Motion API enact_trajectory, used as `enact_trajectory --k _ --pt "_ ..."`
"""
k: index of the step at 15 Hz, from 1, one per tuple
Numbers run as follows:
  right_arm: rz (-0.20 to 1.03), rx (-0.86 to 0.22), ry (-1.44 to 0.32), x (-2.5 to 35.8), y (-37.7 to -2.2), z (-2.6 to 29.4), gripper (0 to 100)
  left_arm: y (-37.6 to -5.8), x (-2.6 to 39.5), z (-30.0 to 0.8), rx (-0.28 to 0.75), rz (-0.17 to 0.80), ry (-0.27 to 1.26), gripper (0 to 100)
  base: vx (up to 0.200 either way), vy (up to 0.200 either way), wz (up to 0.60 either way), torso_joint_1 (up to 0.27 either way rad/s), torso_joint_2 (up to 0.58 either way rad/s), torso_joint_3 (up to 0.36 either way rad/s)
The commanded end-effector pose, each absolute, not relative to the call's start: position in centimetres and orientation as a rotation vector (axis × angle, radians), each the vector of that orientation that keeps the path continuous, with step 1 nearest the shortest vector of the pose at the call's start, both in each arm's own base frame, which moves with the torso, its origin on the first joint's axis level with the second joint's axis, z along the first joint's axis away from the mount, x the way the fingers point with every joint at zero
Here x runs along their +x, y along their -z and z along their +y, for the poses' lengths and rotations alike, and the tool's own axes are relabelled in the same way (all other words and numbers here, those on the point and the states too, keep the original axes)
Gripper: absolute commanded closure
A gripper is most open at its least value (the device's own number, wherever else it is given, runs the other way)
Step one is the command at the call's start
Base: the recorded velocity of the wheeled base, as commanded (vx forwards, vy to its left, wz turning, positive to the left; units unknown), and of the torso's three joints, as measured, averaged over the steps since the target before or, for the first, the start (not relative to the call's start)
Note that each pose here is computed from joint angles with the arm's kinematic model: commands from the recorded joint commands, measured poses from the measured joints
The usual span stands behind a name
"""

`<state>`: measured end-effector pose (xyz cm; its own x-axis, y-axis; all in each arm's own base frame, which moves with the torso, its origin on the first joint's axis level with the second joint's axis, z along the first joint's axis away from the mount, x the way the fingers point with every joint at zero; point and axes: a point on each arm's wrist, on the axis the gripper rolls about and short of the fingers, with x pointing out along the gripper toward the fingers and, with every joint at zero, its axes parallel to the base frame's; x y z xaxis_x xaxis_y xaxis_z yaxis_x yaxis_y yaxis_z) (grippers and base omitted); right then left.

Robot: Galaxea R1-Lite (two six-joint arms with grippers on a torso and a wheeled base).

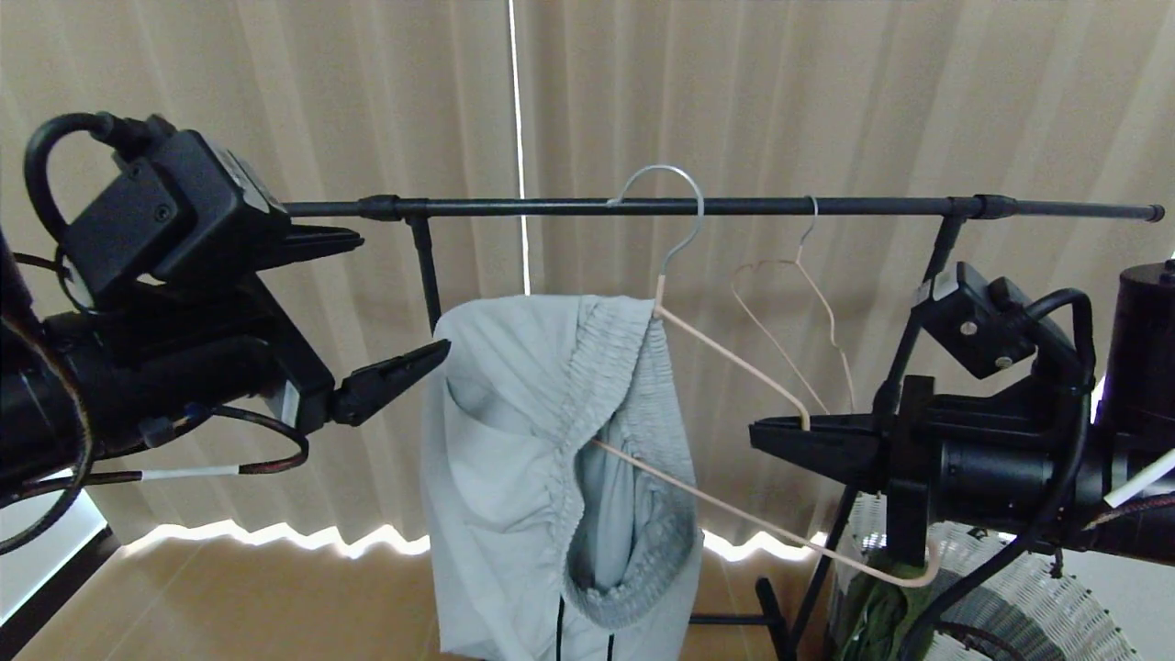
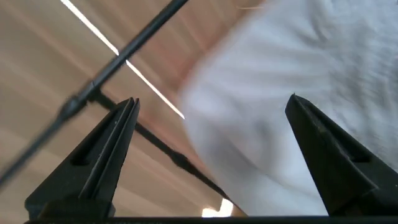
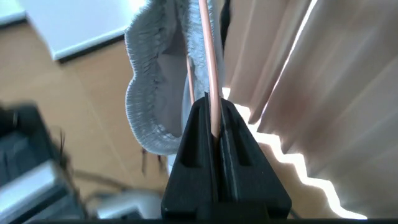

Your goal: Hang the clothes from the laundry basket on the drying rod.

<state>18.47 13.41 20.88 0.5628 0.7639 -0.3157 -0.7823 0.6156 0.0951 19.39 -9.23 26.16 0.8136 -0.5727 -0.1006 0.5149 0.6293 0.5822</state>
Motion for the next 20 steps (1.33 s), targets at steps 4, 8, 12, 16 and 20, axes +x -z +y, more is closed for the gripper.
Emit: enact_trajectory --k 4,8,12,16,20 --pt "0.355 -0.071 -0.983 18.9 -20.4 14.2 100 -23.6 20.3 -11.5 0.662 -0.070 0.815 0 0.000 0.000 0.00 0.000 0.00 0.000" --pt "0.360 -0.068 -1.021 18.7 -20.3 14.3 100 -23.7 21.3 -11.9 0.662 -0.067 0.813 0 0.000 0.000 0.00 0.000 0.00 0.000" --pt "0.357 -0.074 -1.069 18.1 -20.4 15.1 100 -23.6 22.3 -12.3 0.717 -0.081 0.805 0 0.000 0.000 0.00 0.000 0.00 0.000" --pt "0.353 -0.079 -1.102 17.7 -20.4 15.5 100 -23.3 22.6 -12.0 0.742 -0.076 0.796 0 0.000 0.000 0.00 0.000 0.00 0.000" --pt "0.350 -0.081 -1.106 17.7 -20.5 15.5 100 -23.1 22.7 -12.1 0.742 -0.069 0.801 100 0.000 0.000 0.00 0.000 0.00 0.000"
